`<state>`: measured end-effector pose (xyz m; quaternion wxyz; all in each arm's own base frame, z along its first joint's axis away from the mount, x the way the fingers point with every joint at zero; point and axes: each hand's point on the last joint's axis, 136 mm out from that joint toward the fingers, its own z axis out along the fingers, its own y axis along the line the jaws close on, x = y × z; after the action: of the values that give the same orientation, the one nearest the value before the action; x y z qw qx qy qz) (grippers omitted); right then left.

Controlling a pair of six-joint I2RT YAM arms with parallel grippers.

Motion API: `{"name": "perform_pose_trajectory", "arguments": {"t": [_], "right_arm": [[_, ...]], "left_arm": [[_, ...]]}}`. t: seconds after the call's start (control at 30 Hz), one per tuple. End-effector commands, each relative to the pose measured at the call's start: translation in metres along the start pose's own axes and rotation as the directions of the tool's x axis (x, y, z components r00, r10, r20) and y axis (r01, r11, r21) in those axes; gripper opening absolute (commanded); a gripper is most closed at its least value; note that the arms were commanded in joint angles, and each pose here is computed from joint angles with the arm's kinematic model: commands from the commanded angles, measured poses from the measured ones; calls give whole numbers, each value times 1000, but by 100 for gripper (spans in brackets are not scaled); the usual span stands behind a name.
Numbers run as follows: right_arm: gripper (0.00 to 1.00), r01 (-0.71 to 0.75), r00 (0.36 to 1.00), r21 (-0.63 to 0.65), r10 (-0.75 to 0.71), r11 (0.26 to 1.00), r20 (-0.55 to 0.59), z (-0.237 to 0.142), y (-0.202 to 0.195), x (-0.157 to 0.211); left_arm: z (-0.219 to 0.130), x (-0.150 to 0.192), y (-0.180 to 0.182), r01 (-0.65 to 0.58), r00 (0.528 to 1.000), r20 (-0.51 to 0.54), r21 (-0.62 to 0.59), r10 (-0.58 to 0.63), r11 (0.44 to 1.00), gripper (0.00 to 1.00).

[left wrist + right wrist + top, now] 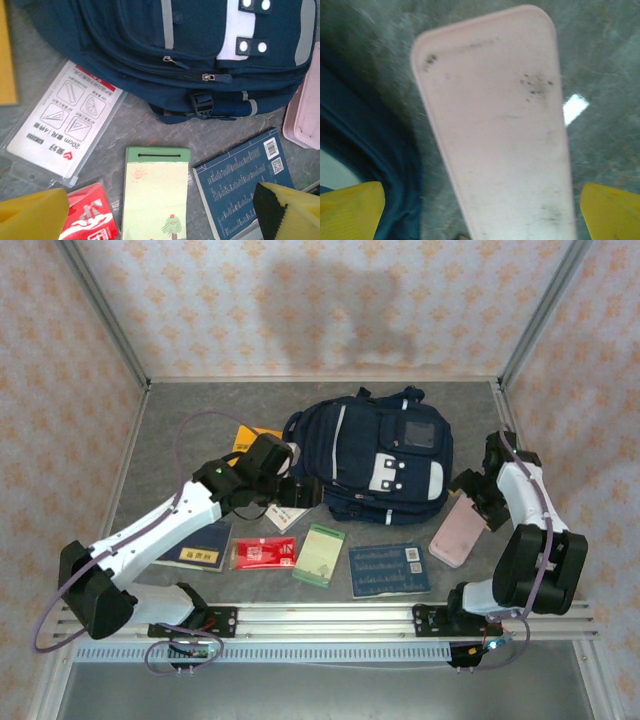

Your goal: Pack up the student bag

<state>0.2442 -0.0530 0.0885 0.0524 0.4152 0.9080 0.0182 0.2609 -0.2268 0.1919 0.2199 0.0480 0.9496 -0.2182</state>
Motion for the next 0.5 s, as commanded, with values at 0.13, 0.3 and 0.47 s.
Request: {"name": "perform_pose_trajectory", "arguments": {"t": [0.13, 0.3, 0.47], "right_arm": [[99, 159, 985, 156, -144, 975, -99, 13, -27, 15], [99, 179, 975, 124, -160, 976, -155, 27, -19, 21], [99, 188, 972, 112, -168, 976, -165, 37, -16, 21]], "left_arm": [[7, -5, -16, -63, 998, 7, 73, 63, 995, 96], [8, -2, -16, -71, 997, 1, 76, 71, 995, 97], [6, -1, -17, -79, 997, -2, 85, 80, 993, 97]]}}
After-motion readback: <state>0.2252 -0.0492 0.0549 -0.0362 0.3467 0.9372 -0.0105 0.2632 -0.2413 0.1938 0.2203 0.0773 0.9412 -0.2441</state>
